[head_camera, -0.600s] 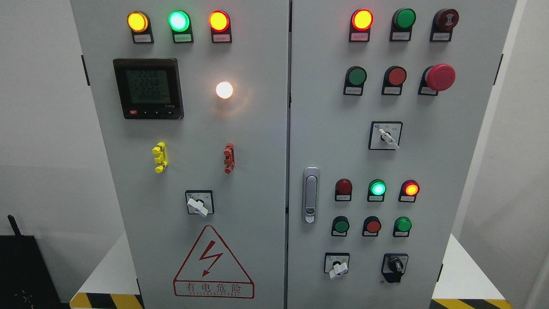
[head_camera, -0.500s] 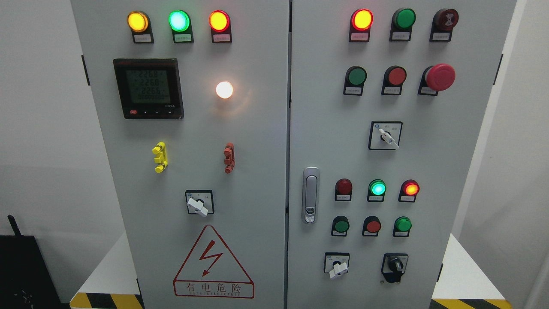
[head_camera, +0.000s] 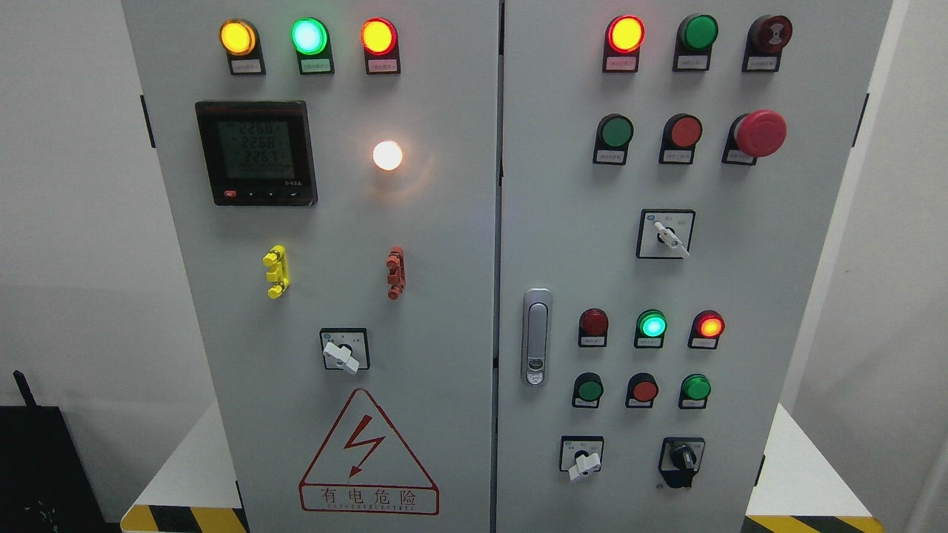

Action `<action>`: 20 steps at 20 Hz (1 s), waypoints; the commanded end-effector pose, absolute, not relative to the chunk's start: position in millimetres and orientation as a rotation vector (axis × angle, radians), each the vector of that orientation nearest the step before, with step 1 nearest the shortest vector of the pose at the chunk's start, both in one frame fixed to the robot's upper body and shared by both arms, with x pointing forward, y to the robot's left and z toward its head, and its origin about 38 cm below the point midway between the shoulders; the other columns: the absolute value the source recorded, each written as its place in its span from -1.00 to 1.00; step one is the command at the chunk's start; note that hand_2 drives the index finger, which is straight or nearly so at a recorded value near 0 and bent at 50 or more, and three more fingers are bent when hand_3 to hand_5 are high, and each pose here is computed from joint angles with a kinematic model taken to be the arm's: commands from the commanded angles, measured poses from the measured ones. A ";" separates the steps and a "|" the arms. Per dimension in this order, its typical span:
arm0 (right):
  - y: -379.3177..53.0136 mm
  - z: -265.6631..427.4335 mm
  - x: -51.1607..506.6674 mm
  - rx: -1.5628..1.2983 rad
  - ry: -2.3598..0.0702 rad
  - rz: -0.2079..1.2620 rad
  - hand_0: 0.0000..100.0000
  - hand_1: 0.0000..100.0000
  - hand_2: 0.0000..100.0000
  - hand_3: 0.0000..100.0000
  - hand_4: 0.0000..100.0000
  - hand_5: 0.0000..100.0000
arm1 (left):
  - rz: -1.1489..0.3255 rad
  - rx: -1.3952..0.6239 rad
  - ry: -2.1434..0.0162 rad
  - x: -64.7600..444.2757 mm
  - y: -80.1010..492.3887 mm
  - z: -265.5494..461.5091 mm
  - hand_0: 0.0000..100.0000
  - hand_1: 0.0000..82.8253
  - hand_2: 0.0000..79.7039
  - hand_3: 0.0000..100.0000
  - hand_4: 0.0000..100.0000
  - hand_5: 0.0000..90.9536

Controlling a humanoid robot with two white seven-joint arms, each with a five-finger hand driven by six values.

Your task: Press green start button

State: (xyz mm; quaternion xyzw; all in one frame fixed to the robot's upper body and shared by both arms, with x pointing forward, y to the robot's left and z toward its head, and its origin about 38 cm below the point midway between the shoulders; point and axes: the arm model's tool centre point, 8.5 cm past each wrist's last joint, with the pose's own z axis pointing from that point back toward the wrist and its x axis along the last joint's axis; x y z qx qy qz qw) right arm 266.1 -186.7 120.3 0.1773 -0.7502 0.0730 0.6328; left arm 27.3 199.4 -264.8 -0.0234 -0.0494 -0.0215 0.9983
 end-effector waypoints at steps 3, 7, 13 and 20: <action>-178.5 124.2 266.5 0.370 -1.730 0.223 -1.00 -0.82 -1.00 -1.00 -1.00 -1.00 | -0.040 -0.048 -0.074 11.5 199.2 -265.3 -0.76 0.34 -1.00 -1.00 -1.00 -1.00; -178.9 130.5 266.3 0.325 -1.760 0.258 -1.00 -0.71 -1.00 -1.00 -1.00 -1.00 | -0.039 -0.046 -0.073 10.6 200.3 -265.3 -0.76 0.34 -1.00 -1.00 -1.00 -1.00; -180.1 144.4 270.0 0.190 -1.818 0.347 -1.00 -0.53 -1.00 -0.75 -0.84 -1.00 | -0.040 -0.048 -0.073 10.5 199.2 -265.3 -0.76 0.34 -1.00 -1.00 -1.00 -1.00; -182.1 152.5 277.6 0.053 -1.846 0.456 -1.00 -0.35 -1.00 -0.30 -0.46 -1.00 | -0.040 -0.046 -0.074 11.5 200.2 -265.3 -0.76 0.34 -1.00 -1.00 -1.00 -1.00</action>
